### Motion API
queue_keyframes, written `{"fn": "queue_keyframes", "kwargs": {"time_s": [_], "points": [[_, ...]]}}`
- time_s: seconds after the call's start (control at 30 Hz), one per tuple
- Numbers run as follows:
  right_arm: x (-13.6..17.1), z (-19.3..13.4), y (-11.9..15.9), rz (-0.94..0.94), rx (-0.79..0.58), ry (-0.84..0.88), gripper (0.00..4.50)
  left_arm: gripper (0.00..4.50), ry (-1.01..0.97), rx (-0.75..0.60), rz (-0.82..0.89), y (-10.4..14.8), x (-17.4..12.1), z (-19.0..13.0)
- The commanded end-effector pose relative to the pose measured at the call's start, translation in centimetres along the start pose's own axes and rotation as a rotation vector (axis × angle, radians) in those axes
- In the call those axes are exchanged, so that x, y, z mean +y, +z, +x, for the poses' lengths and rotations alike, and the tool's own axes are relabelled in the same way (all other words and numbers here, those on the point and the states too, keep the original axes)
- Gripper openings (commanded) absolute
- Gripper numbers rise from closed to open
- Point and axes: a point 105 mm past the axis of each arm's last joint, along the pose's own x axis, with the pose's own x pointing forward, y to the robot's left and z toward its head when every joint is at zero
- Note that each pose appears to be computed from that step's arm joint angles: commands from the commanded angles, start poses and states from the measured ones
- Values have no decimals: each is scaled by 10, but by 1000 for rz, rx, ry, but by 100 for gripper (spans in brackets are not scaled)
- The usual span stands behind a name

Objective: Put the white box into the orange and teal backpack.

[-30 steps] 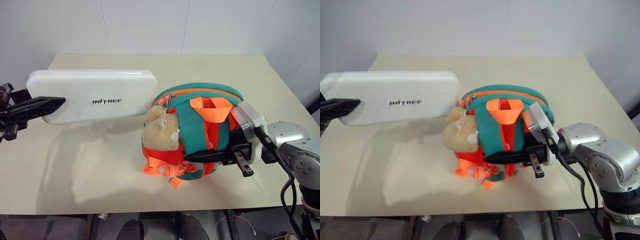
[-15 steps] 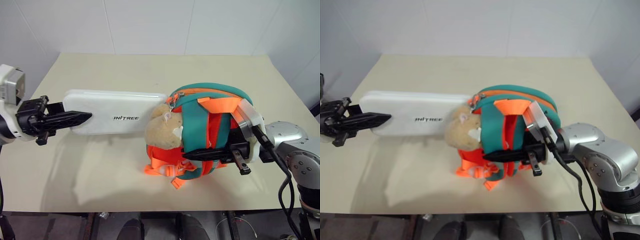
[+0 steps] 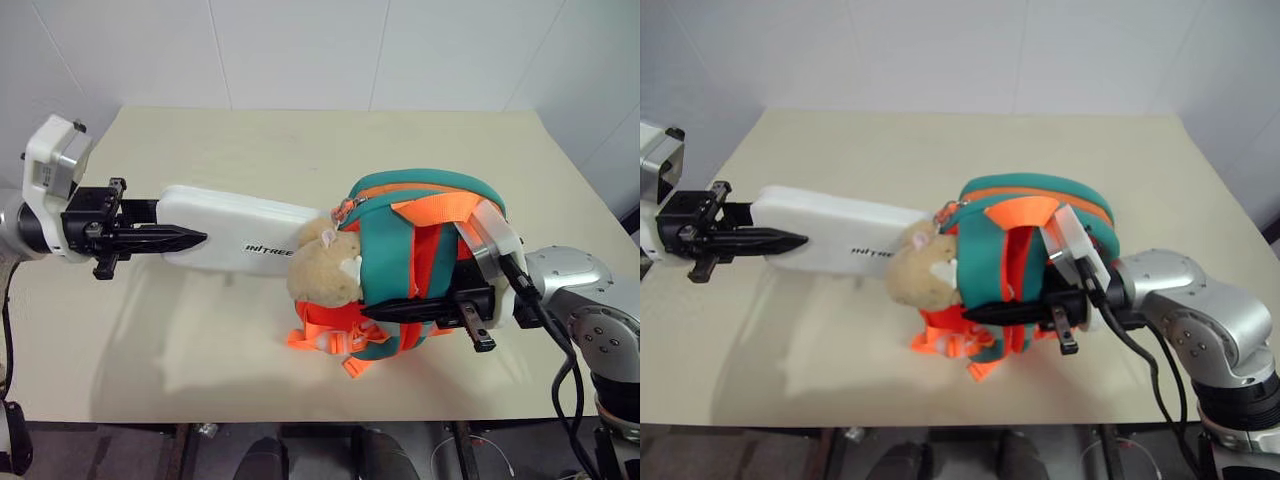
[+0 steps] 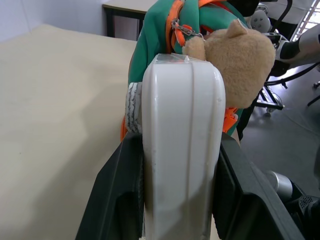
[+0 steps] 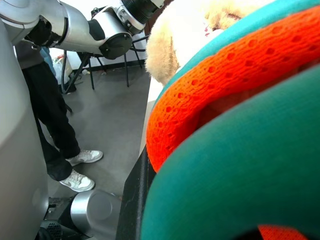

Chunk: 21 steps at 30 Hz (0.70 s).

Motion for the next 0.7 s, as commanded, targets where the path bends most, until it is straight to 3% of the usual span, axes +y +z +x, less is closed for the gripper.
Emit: {"fn": "queue_keyframes", "kwargs": {"time_s": [0.03,0.2,0.3,0.4,0.7], "points": [[1,3,5,-46,-14,9,51,132,-72,-3,56,10,-4,14],[-2,6,5,-52,-19,8,51,132,-75,18,91,9,6,32],[-2,6,5,-54,-20,2,51,132,-100,-29,126,27,5,38],[-2,6,4,-53,-21,-6,51,132,-86,-81,143,44,5,31],[-2,5,3,-48,-19,-21,51,132,26,-38,186,60,3,1]]}}
